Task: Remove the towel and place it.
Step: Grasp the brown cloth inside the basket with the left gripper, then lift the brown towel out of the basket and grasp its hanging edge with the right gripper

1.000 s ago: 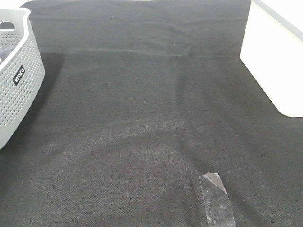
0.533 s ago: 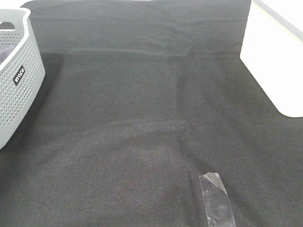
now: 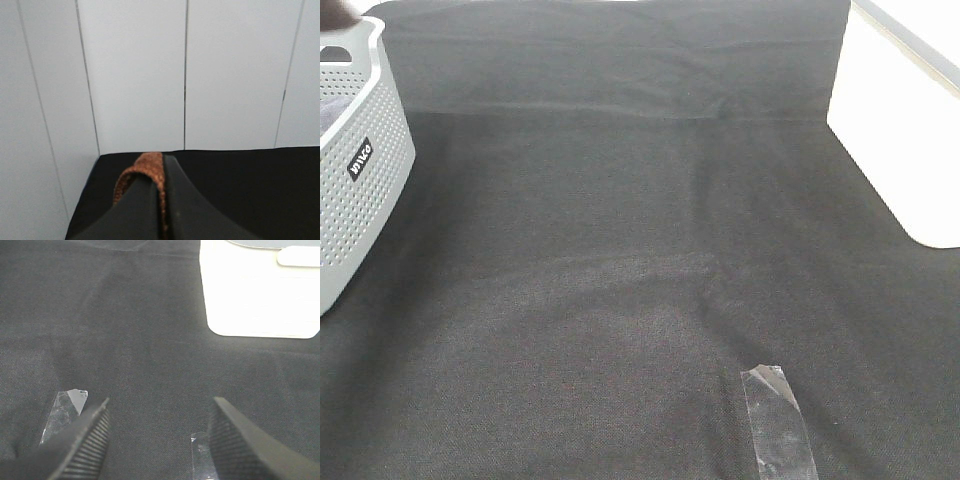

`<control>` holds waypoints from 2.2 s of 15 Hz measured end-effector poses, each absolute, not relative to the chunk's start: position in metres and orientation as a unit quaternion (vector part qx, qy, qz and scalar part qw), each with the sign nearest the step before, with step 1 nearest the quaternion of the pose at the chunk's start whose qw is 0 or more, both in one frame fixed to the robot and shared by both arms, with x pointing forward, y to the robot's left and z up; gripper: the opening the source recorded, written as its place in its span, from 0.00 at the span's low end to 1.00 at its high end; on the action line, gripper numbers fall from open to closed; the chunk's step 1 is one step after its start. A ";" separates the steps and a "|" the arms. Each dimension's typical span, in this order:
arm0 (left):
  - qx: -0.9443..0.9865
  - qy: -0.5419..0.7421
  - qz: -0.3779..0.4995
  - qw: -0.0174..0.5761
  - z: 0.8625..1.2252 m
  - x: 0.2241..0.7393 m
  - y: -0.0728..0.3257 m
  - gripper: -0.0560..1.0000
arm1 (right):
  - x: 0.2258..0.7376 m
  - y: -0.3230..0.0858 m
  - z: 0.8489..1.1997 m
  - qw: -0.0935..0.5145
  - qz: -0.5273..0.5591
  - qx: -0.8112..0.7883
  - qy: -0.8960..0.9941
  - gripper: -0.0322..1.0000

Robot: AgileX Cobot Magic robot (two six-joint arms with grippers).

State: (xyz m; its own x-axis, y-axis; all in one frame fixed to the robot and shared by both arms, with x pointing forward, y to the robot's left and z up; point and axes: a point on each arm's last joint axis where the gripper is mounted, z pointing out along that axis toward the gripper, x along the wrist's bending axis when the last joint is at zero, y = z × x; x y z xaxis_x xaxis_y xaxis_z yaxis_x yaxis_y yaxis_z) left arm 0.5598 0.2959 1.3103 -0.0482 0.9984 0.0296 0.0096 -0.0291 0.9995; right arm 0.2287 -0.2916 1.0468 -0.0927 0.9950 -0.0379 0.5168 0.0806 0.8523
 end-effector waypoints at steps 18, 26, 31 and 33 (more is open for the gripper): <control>0.783 0.266 0.357 0.433 1.242 0.543 0.089 0.05 | 0.264 -0.253 1.084 0.294 0.517 0.391 0.702 0.55; 0.805 0.257 0.326 0.424 1.236 0.538 0.084 0.05 | 0.336 -0.226 1.095 0.204 0.609 0.206 0.738 0.57; 0.814 0.251 0.325 0.412 1.234 0.537 0.084 0.05 | 0.385 -0.221 1.071 0.101 0.629 0.222 0.738 0.77; 0.814 0.250 0.325 0.412 1.234 0.537 0.084 0.05 | 0.401 -0.222 1.058 0.078 0.621 0.240 0.742 0.79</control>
